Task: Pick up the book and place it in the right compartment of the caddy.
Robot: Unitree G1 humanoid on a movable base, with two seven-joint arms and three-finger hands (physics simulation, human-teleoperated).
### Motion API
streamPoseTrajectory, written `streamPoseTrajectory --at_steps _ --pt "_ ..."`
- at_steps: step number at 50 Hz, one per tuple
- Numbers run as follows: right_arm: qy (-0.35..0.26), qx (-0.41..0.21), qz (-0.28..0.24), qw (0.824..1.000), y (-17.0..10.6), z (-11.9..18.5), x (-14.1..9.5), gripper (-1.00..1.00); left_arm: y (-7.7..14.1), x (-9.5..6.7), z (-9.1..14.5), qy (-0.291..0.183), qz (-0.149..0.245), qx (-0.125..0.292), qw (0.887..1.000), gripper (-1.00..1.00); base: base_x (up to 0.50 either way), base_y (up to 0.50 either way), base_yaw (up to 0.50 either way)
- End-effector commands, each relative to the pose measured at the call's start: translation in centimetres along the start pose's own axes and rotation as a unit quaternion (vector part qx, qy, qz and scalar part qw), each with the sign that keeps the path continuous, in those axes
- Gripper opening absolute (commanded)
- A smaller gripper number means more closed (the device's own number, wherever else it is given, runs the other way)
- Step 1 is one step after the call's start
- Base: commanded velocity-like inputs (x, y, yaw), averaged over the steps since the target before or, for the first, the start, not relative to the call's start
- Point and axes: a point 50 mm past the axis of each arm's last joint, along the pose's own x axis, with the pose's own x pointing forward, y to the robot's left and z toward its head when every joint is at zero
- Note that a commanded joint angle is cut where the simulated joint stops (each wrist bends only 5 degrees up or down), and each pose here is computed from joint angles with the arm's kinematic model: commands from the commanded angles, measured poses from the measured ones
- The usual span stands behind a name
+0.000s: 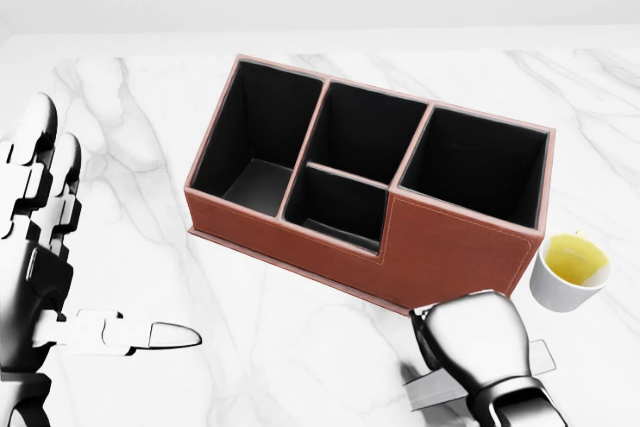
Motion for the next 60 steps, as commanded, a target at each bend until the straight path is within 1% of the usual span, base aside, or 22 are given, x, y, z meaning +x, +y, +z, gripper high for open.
streamPoseTrajectory --at_steps 1,2,3,5,7,11,12,13,16,23,28,31,32,33,36,40,43,44,50,53,58,60 --pt "0.018 0.064 -0.033 0.997 -3.1 -0.9 -1.0 -1.0 0.0 -0.2 0.2 -0.002 0.0 -0.001 1.0 1.0 0.0 0.0 0.0" --pt "0.018 0.077 -0.031 0.996 -3.4 -1.0 -1.1 -1.0 0.0 -0.2 0.2 -0.003 0.0 -0.001 1.0 1.0 0.0 0.0 0.0" --pt "0.016 0.093 -0.039 0.995 -4.4 -1.1 -1.4 -1.0 0.0 -0.2 0.2 -0.003 0.0 -0.002 1.0 1.0 0.0 0.0 0.0" --pt "0.014 0.109 -0.036 0.993 -4.9 -1.1 -1.6 -1.0 0.0 -0.2 0.2 -0.002 -0.001 -0.002 1.0 1.0 0.0 0.0 0.0" --pt "-0.002 0.146 -0.037 0.989 -6.3 -1.1 -1.8 -1.0 -0.1 -0.1 0.0 0.0 -0.001 -0.003 1.0 1.0 0.0 0.0 0.0" --pt "-0.03 0.18 -0.05 0.982 -8.5 -0.8 -2.2 -1.0 -0.1 -0.2 0.1 -0.002 -0.003 -0.004 1.0 1.0 0.0 0.0 0.0" --pt "-0.03 0.182 -0.05 0.982 -8.5 -0.8 -2.2 -1.0 -0.1 -0.2 0.1 -0.002 -0.003 -0.004 1.0 1.0 0.0 0.0 0.0" --pt "-0.048 0.194 -0.053 0.978 -9.5 -0.6 -2.4 -1.0 -0.1 -0.2 0.1 -0.002 -0.004 -0.004 1.0 1.0 0.0 0.0 0.0" --pt "-0.08 0.211 -0.057 0.973 -10.8 0.0 -2.7 -1.0 -0.1 -0.2 0.2 -0.004 -0.004 -0.005 1.0 1.0 0.0 0.0 0.0" --pt "-0.132 0.222 -0.071 0.963 -13.1 0.8 -3.3 -1.0 0.1 -0.3 0.6 -0.011 -0.003 -0.003 1.0 1.0 0.0 0.0 0.0" --pt "-0.173 0.219 -0.087 0.956 -14.9 1.6 -4.0 -1.0 0.2 -0.3 1.1 -0.021 -0.002 -0.001 1.0 1.0 0.0 0.0 0.0" --pt "-0.191 0.217 -0.112 0.951 -16.0 2.0 -4.3 -1.0 0.3 -0.3 1.2 -0.025 -0.001 -0.001 1.0 1.0 0.0 0.0 0.0" --pt "-0.2 0.214 -0.128 0.947 -16.7 2.2 -4.5 -1.0 0.3 -0.4 1.2 -0.025 -0.001 -0.001 1.0 1.0 0.0 0.0 0.0" --pt "-0.201 0.213 -0.129 0.947 -16.7 2.2 -4.5 -1.0 0.3 -0.4 1.2 -0.025 -0.001 -0.001 1.0 1.0 0.0 0.0 0.0" --pt "-0.219 0.209 -0.156 0.94 -17.9 2.4 -4.9 -1.0 0.5 -0.4 1.3 -0.025 0.0 -0.001 1.0 1.0 0.0 0.0 0.0" --pt "-0.229 0.204 -0.172 0.936 -18.5 2.6 -5.2 -1.0 0.7 -0.4 1.4 -0.029 0.003 0.0 1.0 1.0 0.0 0.0 0.0" --pt "-0.243 0.196 -0.198 0.929 -19.6 2.7 -5.7 -1.0 0.8 -0.5 1.5 -0.031 0.004 0.001 1.0 1.0 0.0 0.0 0.0" --pt "-0.244 0.196 -0.198 0.929 -19.7 2.7 -5.7 -1.0 0.8 -0.5 1.5 -0.031 0.005 0.001 1.0 1.0 0.0 0.0 0.0" --pt "-0.285 0.169 -0.271 0.904 -22.5 3.2 -7.4 -1.0 0.9 -0.5 1.6 -0.033 0.007 0.0 0.999 1.0 0.0 0.0 0.0" --pt "-0.308 0.146 -0.315 0.886 -24.1 3.4 -8.5 -1.0 1.0 -0.6 1.7 -0.035 0.008 0.001 0.999 1.0 0.0 0.0 0.0" --pt "-0.323 0.122 -0.346 0.872 -25.4 3.6 -9.2 -1.0 1.0 -0.6 1.8 -0.036 0.008 0.0 0.999 1.0 0.0 0.0 0.0" --pt "-0.323 0.111 -0.354 0.871 -25.8 3.6 -9.2 -1.0 1.0 -0.6 1.8 -0.036 0.008 0.0 0.999 1.0 0.0 0.0 0.0"
